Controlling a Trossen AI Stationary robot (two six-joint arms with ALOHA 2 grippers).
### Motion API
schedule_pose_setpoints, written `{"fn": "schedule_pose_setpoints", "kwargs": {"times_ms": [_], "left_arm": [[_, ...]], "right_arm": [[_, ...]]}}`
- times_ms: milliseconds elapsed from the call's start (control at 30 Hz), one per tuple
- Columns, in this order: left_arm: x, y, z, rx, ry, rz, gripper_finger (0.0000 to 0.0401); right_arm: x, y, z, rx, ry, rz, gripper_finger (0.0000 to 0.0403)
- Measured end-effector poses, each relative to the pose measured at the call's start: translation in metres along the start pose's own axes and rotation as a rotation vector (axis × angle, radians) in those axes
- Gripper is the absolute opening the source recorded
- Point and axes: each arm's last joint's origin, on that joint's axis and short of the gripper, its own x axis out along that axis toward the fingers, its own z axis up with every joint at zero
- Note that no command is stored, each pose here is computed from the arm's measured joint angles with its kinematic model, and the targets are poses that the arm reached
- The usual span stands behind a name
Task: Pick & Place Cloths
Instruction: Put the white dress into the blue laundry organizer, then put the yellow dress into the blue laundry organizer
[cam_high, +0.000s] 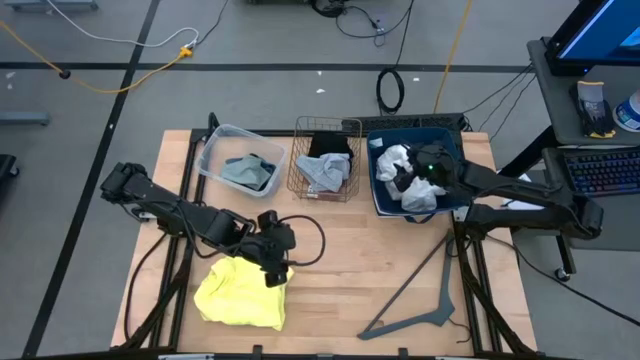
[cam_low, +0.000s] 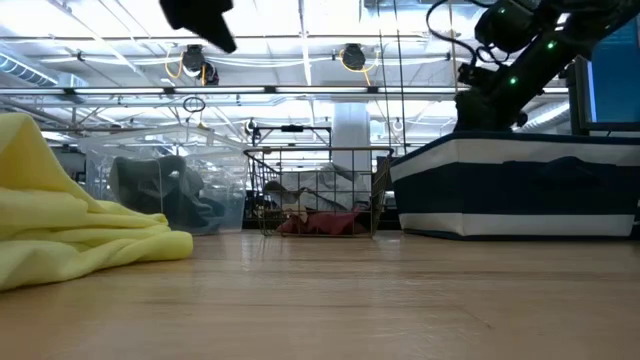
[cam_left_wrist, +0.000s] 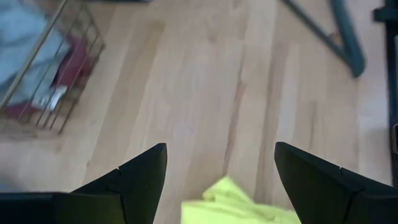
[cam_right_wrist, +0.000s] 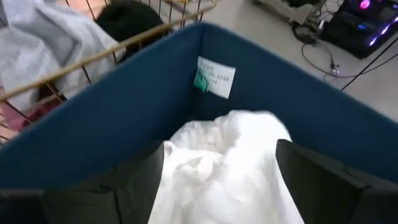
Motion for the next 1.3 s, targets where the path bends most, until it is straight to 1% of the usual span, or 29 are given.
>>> {"fn": "schedule_pose_setpoints", "kwargs": {"times_ms": [133, 233, 333, 433, 500, 600, 833, 1033, 1133, 1300], "left_arm": [[0.0, 0.003, -0.005, -0.032, 0.046, 0.027, 0.0299], [0.0, 0.004, -0.008, -0.07, 0.083, 0.03, 0.0299], [-0.001, 0.003, -0.013, -0.12, 0.148, 0.011, 0.0299], [-0.003, 0.0, -0.018, -0.157, 0.192, 0.004, 0.0299], [-0.005, -0.004, -0.022, -0.169, 0.203, 0.002, 0.0299], [-0.008, -0.014, -0.027, -0.168, 0.203, -0.018, 0.0299], [-0.01, -0.046, -0.05, -0.148, 0.239, -0.047, 0.0299], [0.008, -0.075, -0.075, -0.103, 0.307, -0.02, 0.0299], [0.017, -0.085, -0.087, -0.077, 0.352, -0.001, 0.0299], [0.027, -0.094, -0.101, -0.073, 0.419, 0.016, 0.0299]], "right_arm": [[-0.01, -0.004, 0.004, 0.019, -0.052, 0.007, 0.0296], [-0.018, -0.006, 0.008, 0.046, -0.116, 0.021, 0.0296], [-0.027, -0.008, 0.012, 0.069, -0.172, 0.091, 0.0295], [-0.036, -0.008, 0.017, 0.09, -0.24, 0.192, 0.0295], [-0.041, -0.008, 0.02, 0.095, -0.279, 0.254, 0.0295], [-0.048, -0.008, 0.024, 0.102, -0.329, 0.313, 0.0295], [-0.053, -0.01, 0.024, 0.101, -0.353, 0.336, 0.0295], [-0.053, -0.01, 0.024, 0.1, -0.352, 0.338, 0.0295], [-0.053, -0.01, 0.024, 0.111, -0.35, 0.34, 0.0295], [-0.053, -0.01, 0.024, 0.128, -0.347, 0.343, 0.0295]]}}
